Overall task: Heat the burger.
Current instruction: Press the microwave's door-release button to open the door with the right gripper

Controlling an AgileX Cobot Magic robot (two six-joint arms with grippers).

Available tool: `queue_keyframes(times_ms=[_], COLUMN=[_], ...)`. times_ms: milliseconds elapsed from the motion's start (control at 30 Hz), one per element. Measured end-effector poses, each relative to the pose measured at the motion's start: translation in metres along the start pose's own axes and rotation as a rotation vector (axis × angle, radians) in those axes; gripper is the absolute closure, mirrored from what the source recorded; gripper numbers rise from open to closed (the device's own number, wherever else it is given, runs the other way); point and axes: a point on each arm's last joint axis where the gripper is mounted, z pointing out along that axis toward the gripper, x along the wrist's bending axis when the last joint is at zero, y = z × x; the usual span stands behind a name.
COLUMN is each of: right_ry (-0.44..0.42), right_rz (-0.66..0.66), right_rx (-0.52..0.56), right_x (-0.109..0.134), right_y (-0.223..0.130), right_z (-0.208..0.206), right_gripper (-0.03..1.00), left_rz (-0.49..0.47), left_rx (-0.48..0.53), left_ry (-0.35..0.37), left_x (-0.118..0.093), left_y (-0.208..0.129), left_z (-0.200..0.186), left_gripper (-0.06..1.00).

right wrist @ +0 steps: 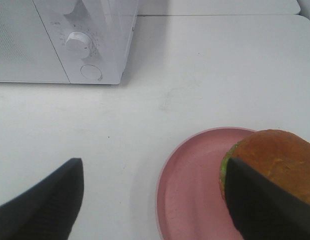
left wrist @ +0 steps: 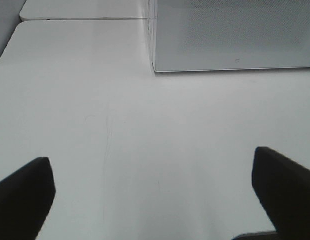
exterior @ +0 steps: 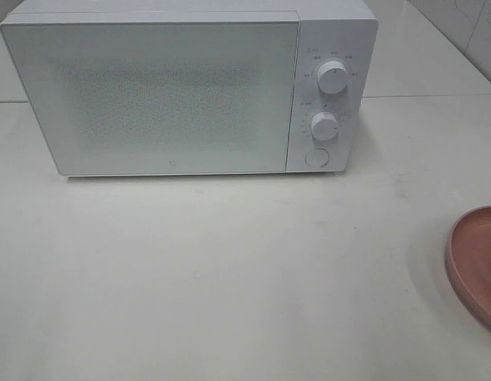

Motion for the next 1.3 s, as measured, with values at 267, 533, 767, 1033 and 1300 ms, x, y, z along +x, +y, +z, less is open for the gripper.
queue_keyframes(times_ms=[267, 533, 767, 1033, 1300], right_ry=[-0.006, -0.011, -0.01, -0.009, 0.002], right_rz=[0.003, 0.013, 0.032, 0.048, 0.051], right_rx=[0.013, 0.003, -0.039, -0.089, -0.156], right_x=[0.0, 0.0, 0.0, -0.001, 0.0], right_y=[0.008, 0.018, 0.024, 0.027, 0.024], right_z=[0.029, 0.061, 0.083, 0.109, 0.129], right_gripper=[0.22, 0.22, 0.22, 0.22, 0.22], left_rz=[0.0, 0.0, 0.0, 0.0, 0.0], left_rx=[0.0, 0.0, 0.0, 0.0, 0.0], left_ry=[0.0, 0.0, 0.0, 0.0, 0.0], left_x=[0.0, 0.0, 0.0, 0.0, 0.0], left_y=[0.0, 0.0, 0.0, 0.0, 0.0], left_z=[0.0, 0.0, 0.0, 0.0, 0.0], left_gripper=[-0.05, -0.05, -0.05, -0.05, -0.05])
